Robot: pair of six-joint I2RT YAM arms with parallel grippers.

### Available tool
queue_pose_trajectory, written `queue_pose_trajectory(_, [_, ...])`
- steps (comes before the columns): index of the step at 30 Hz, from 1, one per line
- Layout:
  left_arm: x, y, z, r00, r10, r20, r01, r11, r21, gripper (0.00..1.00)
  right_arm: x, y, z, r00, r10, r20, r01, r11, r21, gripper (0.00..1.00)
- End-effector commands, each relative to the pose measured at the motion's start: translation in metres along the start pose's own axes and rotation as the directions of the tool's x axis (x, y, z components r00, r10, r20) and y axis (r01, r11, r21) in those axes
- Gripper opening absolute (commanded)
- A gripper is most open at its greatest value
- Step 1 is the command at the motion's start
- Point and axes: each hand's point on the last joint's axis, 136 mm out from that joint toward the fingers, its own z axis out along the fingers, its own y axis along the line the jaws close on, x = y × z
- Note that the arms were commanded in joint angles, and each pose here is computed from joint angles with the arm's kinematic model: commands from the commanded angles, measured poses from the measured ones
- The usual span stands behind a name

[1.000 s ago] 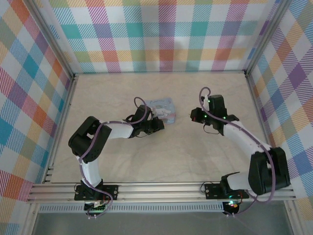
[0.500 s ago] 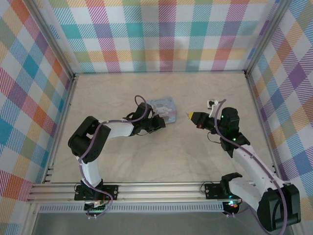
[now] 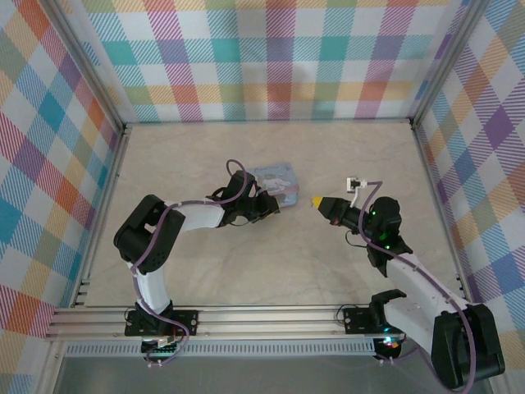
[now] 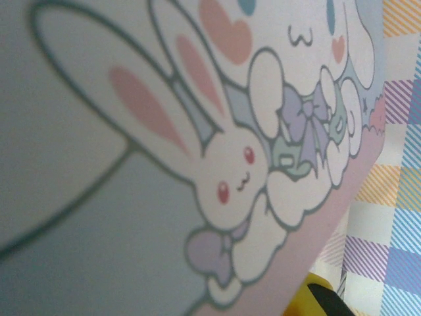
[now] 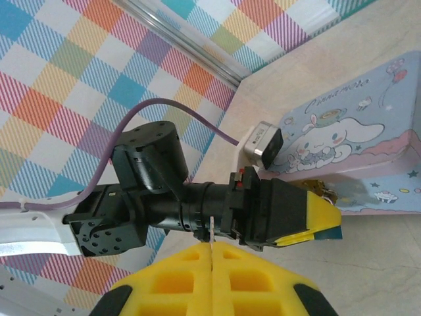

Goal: Unlock a padlock with a key

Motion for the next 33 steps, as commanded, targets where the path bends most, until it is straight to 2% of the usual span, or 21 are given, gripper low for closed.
queue_pose_trajectory(1, [-0.013,-0.042,-0.015,0.999,0.019,0.029,-0.022,0.994,0.11,0.1,-0.006,-0.002,0.0,0.998,0.033,0.062,-0.031,0.999,-0.033,0.0])
queue_pose_trajectory(8, [-0.015,-0.049,-0.019,0.999,0.01,0.037,-0.015,0.991,0.135,0.1,0.016,-0.025,0.015,0.994,0.106,0.027,-0.106,0.994,0.014,0.0])
queue_pose_trajectory(18, [-0.019,-0.051,-0.022,0.998,-0.008,0.057,-0.002,0.987,0.163,0.1,0.043,-0.039,0.046,0.974,0.225,0.002,-0.225,0.974,-0.022,0.0])
queue_pose_trajectory(33, [-0.022,-0.05,-0.021,0.996,-0.04,0.084,0.022,0.978,0.207,0.1,0.058,-0.057,0.065,0.943,0.333,0.012,-0.333,0.943,-0.012,0.0])
